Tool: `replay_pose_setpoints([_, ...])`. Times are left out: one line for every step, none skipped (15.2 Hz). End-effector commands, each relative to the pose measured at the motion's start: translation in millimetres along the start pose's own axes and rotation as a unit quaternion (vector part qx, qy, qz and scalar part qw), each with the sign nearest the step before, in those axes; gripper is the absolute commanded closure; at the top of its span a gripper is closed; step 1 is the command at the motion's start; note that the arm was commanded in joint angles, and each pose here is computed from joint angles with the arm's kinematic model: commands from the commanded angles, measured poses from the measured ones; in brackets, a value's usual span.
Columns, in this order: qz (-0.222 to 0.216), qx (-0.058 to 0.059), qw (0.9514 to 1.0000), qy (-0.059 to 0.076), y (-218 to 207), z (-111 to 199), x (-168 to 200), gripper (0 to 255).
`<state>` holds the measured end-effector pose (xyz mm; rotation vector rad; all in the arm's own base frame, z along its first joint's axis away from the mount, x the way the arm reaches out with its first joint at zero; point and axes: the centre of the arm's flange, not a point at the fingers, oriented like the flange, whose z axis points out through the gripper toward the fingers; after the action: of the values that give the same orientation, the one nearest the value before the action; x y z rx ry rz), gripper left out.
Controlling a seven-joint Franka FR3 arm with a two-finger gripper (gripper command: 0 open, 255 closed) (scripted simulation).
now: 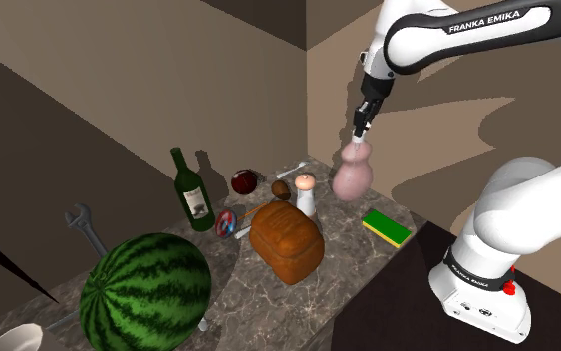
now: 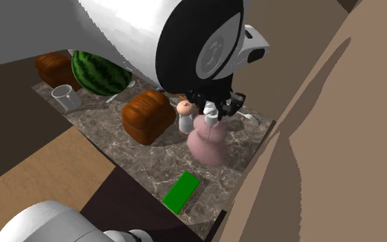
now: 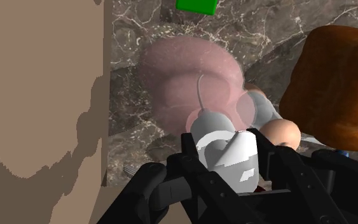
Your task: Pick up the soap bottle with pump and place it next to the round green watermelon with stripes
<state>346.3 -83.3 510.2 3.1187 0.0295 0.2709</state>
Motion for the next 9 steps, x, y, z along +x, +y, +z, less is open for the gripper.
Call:
replay_pose_setpoints([0.0, 0.0, 1.0, 0.0, -0.2, -10.6, 2.0, 255])
replay_pose_setpoints([0.0, 0.0, 1.0, 0.0, -0.2, -15.8, 2.9, 255])
replay_pose_setpoints([0.0, 0.0, 1.0, 0.0, -0.1, -21.0, 3.8, 255])
replay_pose_setpoints([0.0, 0.0, 1.0, 0.0, 0.0, -26.2, 4.8, 255])
replay_pose_setpoints([0.0, 0.0, 1.0, 0.0, 0.0, -31.4, 5.7, 255])
replay_pose_setpoints([0.0, 0.0, 1.0, 0.0, 0.1, -36.6, 6.6, 255])
replay_pose_setpoints([0.0, 0.0, 1.0, 0.0, 0.2, -41.8, 7.5, 255])
replay_pose_setpoints([0.0, 0.0, 1.0, 0.0, 0.2, -47.0, 8.4, 255])
replay_pose_setpoints([0.0, 0.0, 1.0, 0.0, 0.3, -52.2, 9.3, 255])
